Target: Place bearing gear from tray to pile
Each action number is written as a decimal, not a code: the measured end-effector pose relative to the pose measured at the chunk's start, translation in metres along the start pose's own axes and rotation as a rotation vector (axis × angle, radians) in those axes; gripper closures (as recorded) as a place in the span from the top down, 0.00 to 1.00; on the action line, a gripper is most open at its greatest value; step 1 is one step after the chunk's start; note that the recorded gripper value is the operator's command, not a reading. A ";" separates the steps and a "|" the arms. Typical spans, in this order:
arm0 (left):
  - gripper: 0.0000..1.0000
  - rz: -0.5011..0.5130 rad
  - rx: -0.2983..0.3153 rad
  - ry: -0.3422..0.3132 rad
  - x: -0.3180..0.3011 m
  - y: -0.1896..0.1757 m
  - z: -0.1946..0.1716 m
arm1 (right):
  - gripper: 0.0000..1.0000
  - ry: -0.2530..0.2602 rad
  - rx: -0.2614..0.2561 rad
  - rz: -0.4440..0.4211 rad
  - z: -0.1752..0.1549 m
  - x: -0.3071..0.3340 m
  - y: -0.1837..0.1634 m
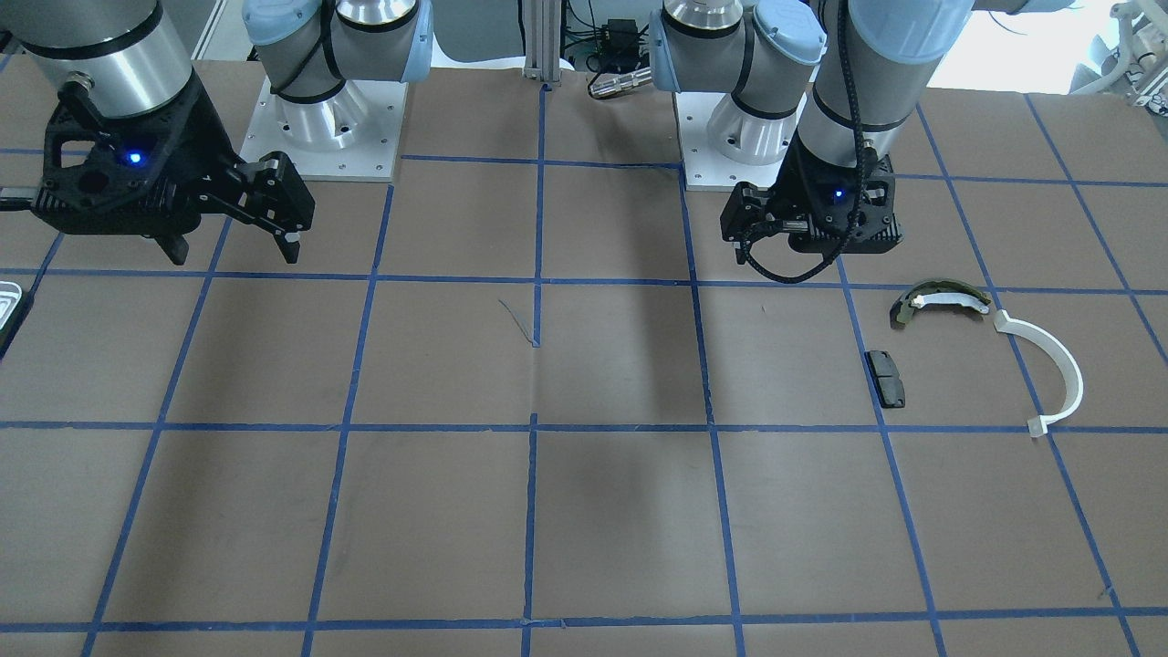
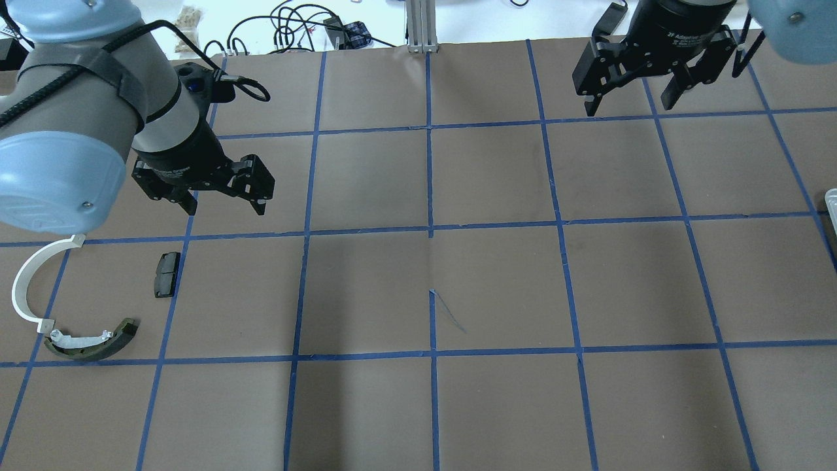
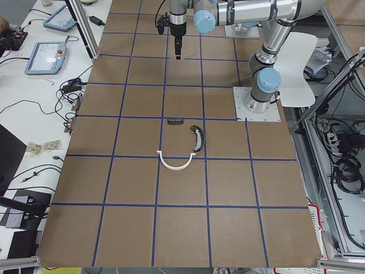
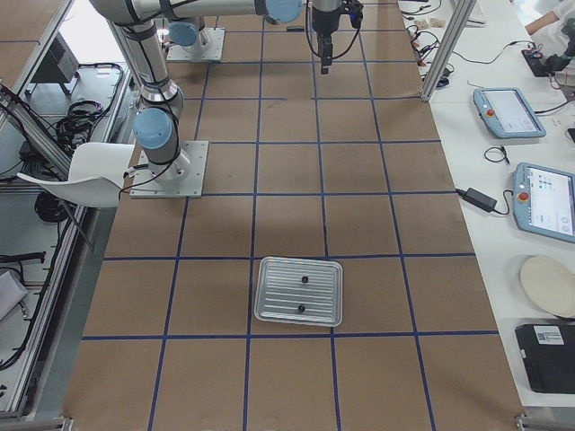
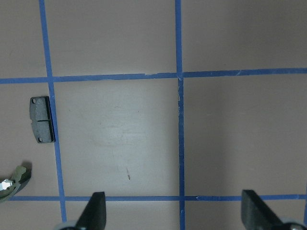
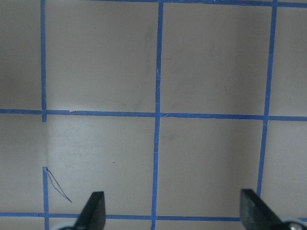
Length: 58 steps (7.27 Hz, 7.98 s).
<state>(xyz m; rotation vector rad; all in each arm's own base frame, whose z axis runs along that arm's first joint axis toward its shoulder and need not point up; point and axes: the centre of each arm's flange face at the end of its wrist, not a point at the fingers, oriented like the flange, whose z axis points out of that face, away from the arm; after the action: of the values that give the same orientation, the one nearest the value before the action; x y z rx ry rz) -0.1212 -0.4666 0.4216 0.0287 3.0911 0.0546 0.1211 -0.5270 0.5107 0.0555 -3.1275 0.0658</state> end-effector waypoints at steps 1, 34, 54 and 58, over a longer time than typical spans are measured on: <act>1.00 0.002 -0.025 0.000 0.001 0.006 0.011 | 1.00 0.003 -0.011 0.015 0.004 0.017 -0.003; 1.00 -0.005 -0.002 0.044 -0.001 0.009 -0.045 | 0.00 -0.008 -0.040 -0.179 0.263 0.359 -0.013; 1.00 0.108 -0.013 0.095 0.182 -0.026 0.083 | 1.00 0.058 0.072 -0.137 0.202 0.303 0.019; 1.00 0.147 -0.036 0.116 0.256 -0.027 0.161 | 1.00 0.035 0.006 -0.554 0.244 0.482 0.105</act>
<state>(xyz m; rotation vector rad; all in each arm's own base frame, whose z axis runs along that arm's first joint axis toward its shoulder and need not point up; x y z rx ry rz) -0.3690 -0.4834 0.2472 0.2599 3.1968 0.1213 -0.3668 -0.4496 0.2695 0.8941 -2.9504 0.0670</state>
